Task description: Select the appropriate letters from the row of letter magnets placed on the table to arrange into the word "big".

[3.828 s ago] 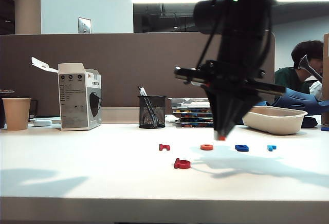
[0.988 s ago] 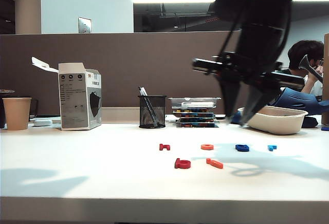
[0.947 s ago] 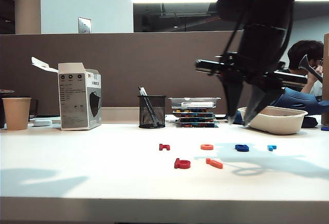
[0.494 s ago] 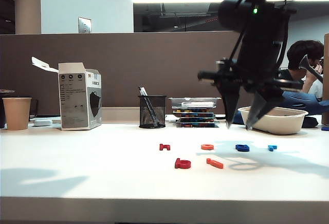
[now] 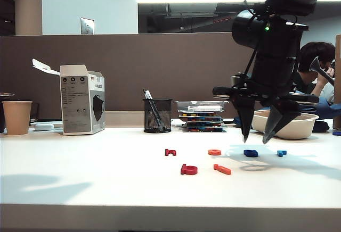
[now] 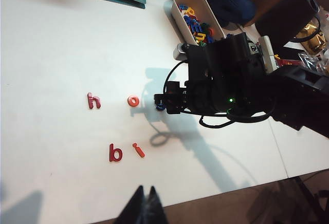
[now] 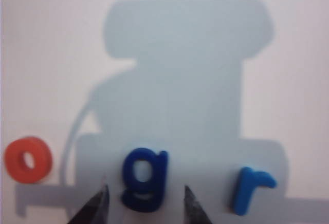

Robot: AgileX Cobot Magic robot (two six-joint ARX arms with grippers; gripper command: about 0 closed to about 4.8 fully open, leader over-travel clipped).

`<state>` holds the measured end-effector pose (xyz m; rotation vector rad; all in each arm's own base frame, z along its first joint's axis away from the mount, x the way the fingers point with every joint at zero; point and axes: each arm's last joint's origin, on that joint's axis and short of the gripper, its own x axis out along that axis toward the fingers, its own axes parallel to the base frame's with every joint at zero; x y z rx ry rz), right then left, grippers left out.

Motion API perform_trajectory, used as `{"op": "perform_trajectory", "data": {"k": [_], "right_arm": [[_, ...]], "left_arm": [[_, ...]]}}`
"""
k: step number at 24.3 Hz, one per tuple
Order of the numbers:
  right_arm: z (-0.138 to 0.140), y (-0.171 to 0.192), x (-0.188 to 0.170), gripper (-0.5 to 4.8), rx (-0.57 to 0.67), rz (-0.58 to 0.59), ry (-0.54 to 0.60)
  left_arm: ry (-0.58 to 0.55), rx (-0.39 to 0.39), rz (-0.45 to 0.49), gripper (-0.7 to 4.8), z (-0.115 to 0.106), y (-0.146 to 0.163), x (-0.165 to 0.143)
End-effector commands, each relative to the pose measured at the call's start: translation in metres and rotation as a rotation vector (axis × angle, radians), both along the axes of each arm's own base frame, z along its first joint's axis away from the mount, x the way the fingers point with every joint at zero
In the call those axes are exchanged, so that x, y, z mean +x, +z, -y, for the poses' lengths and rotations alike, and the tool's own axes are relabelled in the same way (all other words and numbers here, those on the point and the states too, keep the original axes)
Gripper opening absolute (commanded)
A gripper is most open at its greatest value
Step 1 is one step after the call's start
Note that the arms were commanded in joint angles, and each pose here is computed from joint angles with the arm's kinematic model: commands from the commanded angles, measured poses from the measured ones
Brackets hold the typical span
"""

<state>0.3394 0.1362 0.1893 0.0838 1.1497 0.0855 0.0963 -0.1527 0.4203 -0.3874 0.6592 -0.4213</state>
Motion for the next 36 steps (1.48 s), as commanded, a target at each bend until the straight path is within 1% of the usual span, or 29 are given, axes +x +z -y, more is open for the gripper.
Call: {"op": "perform_trajectory", "data": {"k": [1, 2, 5, 13, 20, 27, 30, 36], "right_arm": [[-0.002, -0.002, 0.004, 1.82, 0.027, 0.009, 0.018], [-0.002, -0.004, 0.004, 1.82, 0.024, 0.005, 0.017], [-0.003, -0.012, 0.006, 2.16, 0.017, -0.018, 0.018], [-0.004, -0.020, 0.007, 2.10, 0.009, -0.045, 0.019], [-0.002, -0.022, 0.001, 1.98, -0.016, -0.108, 0.020], [-0.004, -0.022, -0.001, 1.97, -0.021, -0.115, 0.025], [-0.004, -0.022, 0.000, 1.06, -0.021, -0.114, 0.025], [-0.004, -0.022, 0.000, 1.01, -0.019, -0.106, 0.025]], "left_arm": [[0.003, -0.006, 0.010, -0.05, -0.001, 0.002, 0.000], [0.003, -0.006, 0.010, -0.05, -0.001, 0.002, 0.000], [0.002, -0.006, 0.010, -0.05, -0.001, 0.002, 0.000], [0.003, -0.005, 0.010, -0.05, -0.001, 0.002, 0.000], [0.003, -0.005, 0.010, -0.05, -0.001, 0.002, 0.000], [0.003, -0.006, 0.010, -0.05, -0.001, 0.002, 0.000], [0.003, -0.006, 0.010, -0.05, -0.001, 0.002, 0.000], [0.003, -0.006, 0.010, -0.05, -0.001, 0.002, 0.000]]}}
